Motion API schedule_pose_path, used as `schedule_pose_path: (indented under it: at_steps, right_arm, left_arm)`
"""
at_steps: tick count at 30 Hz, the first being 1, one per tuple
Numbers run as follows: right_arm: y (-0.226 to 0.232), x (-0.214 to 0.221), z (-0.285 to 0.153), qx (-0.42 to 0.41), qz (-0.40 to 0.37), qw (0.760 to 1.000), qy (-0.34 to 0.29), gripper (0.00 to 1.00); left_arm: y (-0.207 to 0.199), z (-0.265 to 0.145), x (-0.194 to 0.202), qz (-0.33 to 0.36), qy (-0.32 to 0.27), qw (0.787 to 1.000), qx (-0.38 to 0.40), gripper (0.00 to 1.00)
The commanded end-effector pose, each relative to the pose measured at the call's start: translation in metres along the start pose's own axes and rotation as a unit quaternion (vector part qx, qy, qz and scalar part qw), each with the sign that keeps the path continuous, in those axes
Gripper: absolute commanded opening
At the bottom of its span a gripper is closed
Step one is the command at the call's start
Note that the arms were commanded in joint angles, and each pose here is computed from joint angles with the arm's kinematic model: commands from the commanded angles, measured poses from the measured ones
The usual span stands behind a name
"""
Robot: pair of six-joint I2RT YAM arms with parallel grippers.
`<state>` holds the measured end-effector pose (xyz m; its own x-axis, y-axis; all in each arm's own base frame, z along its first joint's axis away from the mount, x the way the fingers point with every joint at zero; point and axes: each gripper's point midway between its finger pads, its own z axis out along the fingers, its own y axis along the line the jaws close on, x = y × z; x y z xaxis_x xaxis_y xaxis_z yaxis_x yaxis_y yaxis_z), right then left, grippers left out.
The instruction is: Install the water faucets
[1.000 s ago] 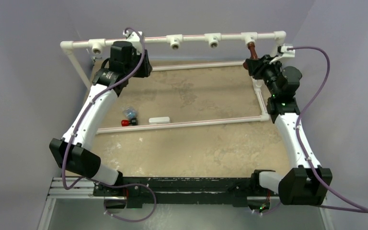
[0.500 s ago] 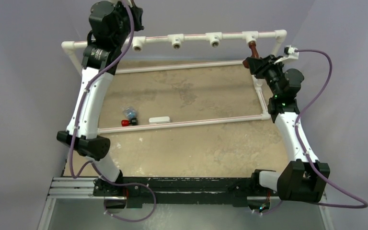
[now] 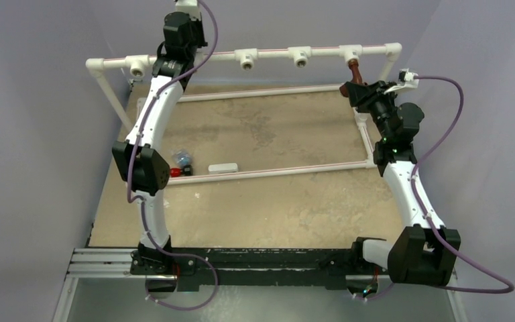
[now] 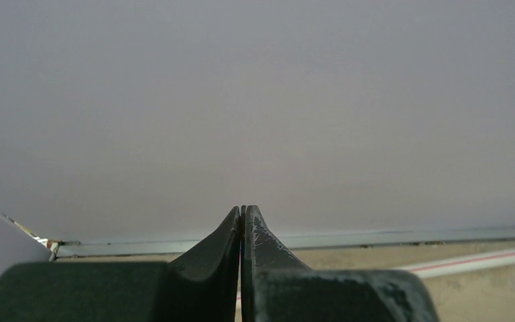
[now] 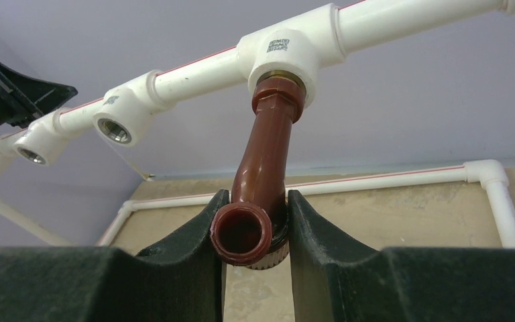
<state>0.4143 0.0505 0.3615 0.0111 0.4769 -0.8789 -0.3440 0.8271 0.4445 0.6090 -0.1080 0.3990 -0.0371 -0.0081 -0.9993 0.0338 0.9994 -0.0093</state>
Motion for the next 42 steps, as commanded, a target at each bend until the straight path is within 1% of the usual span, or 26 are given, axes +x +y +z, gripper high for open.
schedule_pose_path:
  at_steps: [1, 3, 7, 10, 11, 15, 17, 20, 24, 25, 28, 33, 35, 36, 38, 40, 41, 42]
  right_arm:
    - [0.018, -0.031, -0.007, -0.029, -0.006, 0.998, -0.056, 0.0]
    - [0.018, -0.031, -0.007, -0.03, 0.0, 0.998, -0.056, 0.0]
    - [0.02, -0.034, -0.005, -0.033, 0.006, 0.998, -0.058, 0.0]
    - [0.022, -0.037, -0.003, -0.034, 0.013, 0.997, -0.06, 0.0]
    - [0.022, -0.038, -0.002, -0.037, 0.017, 0.997, -0.06, 0.0]
    - [0.028, -0.04, 0.001, -0.049, 0.05, 0.996, -0.062, 0.0]
    - [0.031, -0.04, 0.001, -0.056, 0.083, 0.993, -0.062, 0.0]
    - [0.038, -0.049, 0.001, -0.072, 0.124, 0.986, -0.08, 0.0]
    - [0.042, -0.048, 0.004, -0.083, 0.202, 0.973, -0.078, 0.0]
    - [0.046, -0.043, 0.005, -0.098, 0.24, 0.963, -0.073, 0.0]
    - [0.05, -0.038, 0.008, -0.102, 0.27, 0.955, -0.075, 0.0]
    - [0.058, -0.038, 0.007, -0.112, 0.308, 0.941, -0.084, 0.0]
    - [0.055, -0.033, 0.009, -0.096, 0.308, 0.944, -0.068, 0.13]
    - [0.053, -0.029, 0.01, -0.088, 0.302, 0.948, -0.056, 0.22]
    - [0.045, -0.025, 0.011, -0.062, 0.28, 0.957, -0.046, 0.35]
    - [0.039, -0.02, 0.009, -0.047, 0.247, 0.967, -0.038, 0.49]
    - [0.038, -0.019, 0.009, -0.045, 0.225, 0.973, -0.031, 0.57]
    - [0.031, -0.011, 0.009, -0.029, 0.208, 0.978, -0.015, 0.62]
  left_arm:
    - [0.022, 0.004, -0.02, 0.013, -0.046, 0.998, -0.031, 0.0]
    - [0.029, 0.004, -0.006, 0.01, -0.025, 0.999, -0.035, 0.0]
    - [0.029, -0.008, 0.021, 0.017, 0.011, 0.999, -0.027, 0.0]
    - [0.027, -0.023, 0.03, 0.019, 0.03, 0.999, -0.016, 0.0]
    - [0.028, -0.029, 0.028, 0.019, 0.032, 0.999, -0.015, 0.0]
    - [0.029, -0.051, 0.042, 0.014, 0.06, 0.998, -0.011, 0.0]
    - [0.028, -0.061, 0.049, 0.007, 0.07, 0.997, -0.004, 0.0]
    - [0.028, -0.073, 0.058, 0.004, 0.086, 0.996, -0.003, 0.0]
    - [0.036, -0.086, 0.057, 0.008, 0.089, 0.996, -0.019, 0.0]
    - [0.042, -0.095, 0.055, 0.012, 0.085, 0.996, -0.028, 0.0]
    - [0.048, -0.104, 0.051, 0.015, 0.076, 0.996, -0.041, 0.0]
    - [0.047, -0.11, 0.061, 0.018, 0.088, 0.995, -0.036, 0.0]
    - [0.049, -0.112, 0.063, 0.02, 0.086, 0.995, -0.041, 0.0]
    - [0.051, -0.113, 0.063, 0.022, 0.082, 0.995, -0.044, 0.0]
    - [0.053, -0.112, 0.062, 0.026, 0.078, 0.995, -0.048, 0.0]
    - [0.053, -0.11, 0.063, 0.029, 0.078, 0.995, -0.048, 0.0]
    - [0.053, -0.109, 0.064, 0.03, 0.079, 0.995, -0.049, 0.01]
    - [0.053, -0.109, 0.065, 0.03, 0.08, 0.995, -0.05, 0.02]
